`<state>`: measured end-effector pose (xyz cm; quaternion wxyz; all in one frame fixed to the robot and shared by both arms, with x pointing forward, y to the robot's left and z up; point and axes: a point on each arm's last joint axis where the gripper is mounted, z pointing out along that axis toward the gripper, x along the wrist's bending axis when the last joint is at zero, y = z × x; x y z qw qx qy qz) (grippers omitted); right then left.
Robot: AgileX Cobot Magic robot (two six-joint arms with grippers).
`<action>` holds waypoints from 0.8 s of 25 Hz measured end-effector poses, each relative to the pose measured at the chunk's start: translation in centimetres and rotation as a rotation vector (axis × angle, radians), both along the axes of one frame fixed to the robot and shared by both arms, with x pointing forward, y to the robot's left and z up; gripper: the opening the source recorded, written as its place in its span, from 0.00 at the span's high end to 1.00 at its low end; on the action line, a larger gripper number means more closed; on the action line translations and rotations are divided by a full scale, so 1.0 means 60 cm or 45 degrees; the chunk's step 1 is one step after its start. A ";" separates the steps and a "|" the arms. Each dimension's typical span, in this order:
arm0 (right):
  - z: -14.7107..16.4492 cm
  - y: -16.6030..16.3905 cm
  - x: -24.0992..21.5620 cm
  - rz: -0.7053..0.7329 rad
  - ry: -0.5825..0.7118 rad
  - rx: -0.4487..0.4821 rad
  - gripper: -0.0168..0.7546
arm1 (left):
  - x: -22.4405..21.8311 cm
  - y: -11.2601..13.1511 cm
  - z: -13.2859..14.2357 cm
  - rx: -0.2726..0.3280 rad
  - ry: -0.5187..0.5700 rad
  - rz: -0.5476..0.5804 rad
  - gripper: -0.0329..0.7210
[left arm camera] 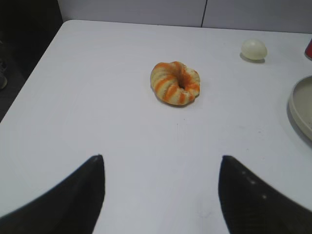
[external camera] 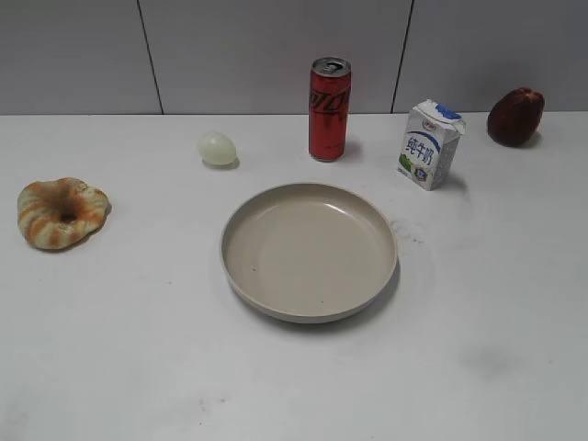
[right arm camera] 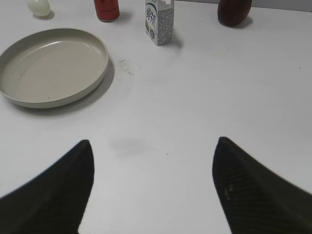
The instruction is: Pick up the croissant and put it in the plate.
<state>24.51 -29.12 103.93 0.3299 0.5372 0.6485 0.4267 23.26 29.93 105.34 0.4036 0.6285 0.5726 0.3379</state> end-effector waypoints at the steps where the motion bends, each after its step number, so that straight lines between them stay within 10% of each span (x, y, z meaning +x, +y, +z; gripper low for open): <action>1: 0.000 0.000 0.000 0.000 0.000 0.000 0.24 | 0.000 0.000 0.000 0.000 0.000 0.000 0.22; 20: 0.000 0.000 0.000 0.000 0.000 0.000 0.24 | 0.043 -0.004 0.025 0.001 0.031 0.004 0.23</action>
